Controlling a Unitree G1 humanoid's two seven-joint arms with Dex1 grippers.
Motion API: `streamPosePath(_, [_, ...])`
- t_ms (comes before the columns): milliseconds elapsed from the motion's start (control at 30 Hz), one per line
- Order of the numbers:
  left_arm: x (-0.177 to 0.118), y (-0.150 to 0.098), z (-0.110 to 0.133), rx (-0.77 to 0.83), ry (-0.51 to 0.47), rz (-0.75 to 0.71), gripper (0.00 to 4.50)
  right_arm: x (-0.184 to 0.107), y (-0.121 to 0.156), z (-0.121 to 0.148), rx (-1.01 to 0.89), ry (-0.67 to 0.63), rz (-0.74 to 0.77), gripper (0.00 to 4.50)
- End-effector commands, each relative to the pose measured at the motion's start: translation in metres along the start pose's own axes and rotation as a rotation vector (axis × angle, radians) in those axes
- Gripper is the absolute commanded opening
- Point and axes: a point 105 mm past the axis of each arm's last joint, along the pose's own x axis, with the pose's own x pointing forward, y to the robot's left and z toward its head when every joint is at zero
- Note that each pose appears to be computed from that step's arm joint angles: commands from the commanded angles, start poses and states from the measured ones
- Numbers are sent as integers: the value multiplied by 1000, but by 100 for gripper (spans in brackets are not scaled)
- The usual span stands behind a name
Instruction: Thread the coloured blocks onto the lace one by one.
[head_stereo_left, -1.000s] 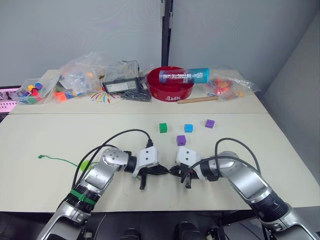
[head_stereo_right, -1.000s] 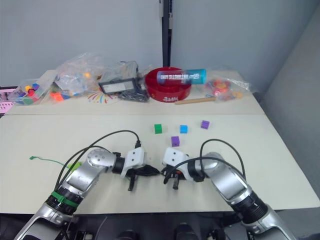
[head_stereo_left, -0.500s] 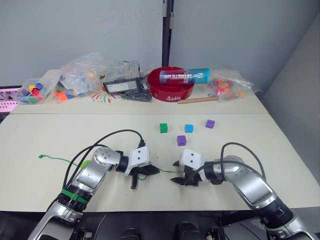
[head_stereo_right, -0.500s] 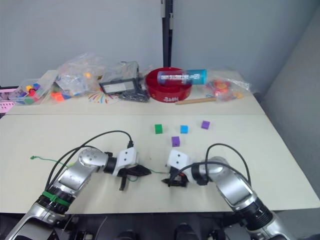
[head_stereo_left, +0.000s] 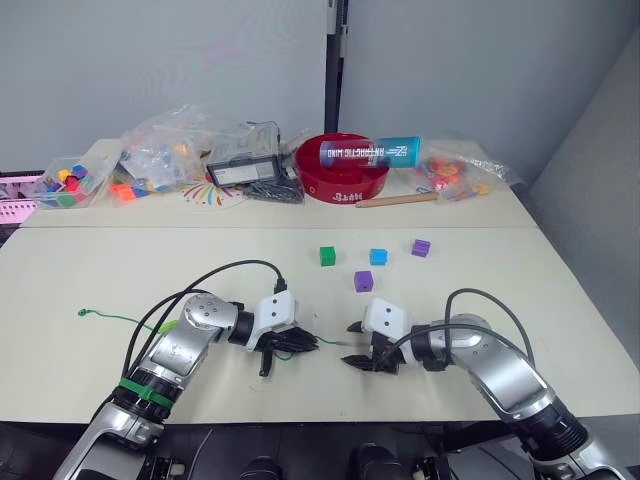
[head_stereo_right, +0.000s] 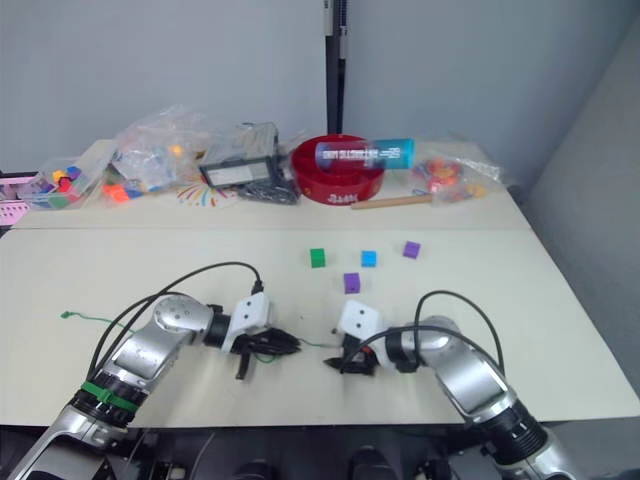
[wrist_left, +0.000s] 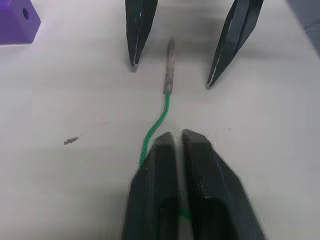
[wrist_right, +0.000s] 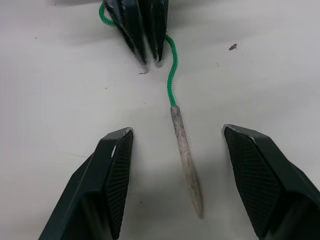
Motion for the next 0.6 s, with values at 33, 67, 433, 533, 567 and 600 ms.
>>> streamPosePath(33, [-5,9,22,107,-32,29,183,-4,2,4,12,-38,-11,307])
streamPosePath(67, [-3,7,25,107,-45,9,215,-7,2,6,19,-59,-17,307])
streamPosePath(433, [32,3,9,126,-15,-56,215,-34,0,10,74,-143,-83,307])
streamPosePath(533, [36,7,-1,135,19,-36,215,-40,-2,11,78,-142,-105,307])
streamPosePath(567, [36,8,-5,135,32,-35,215,-41,-3,12,78,-144,-113,307])
streamPosePath(600, [36,7,-8,135,38,-37,215,-42,-3,13,78,-145,-118,307])
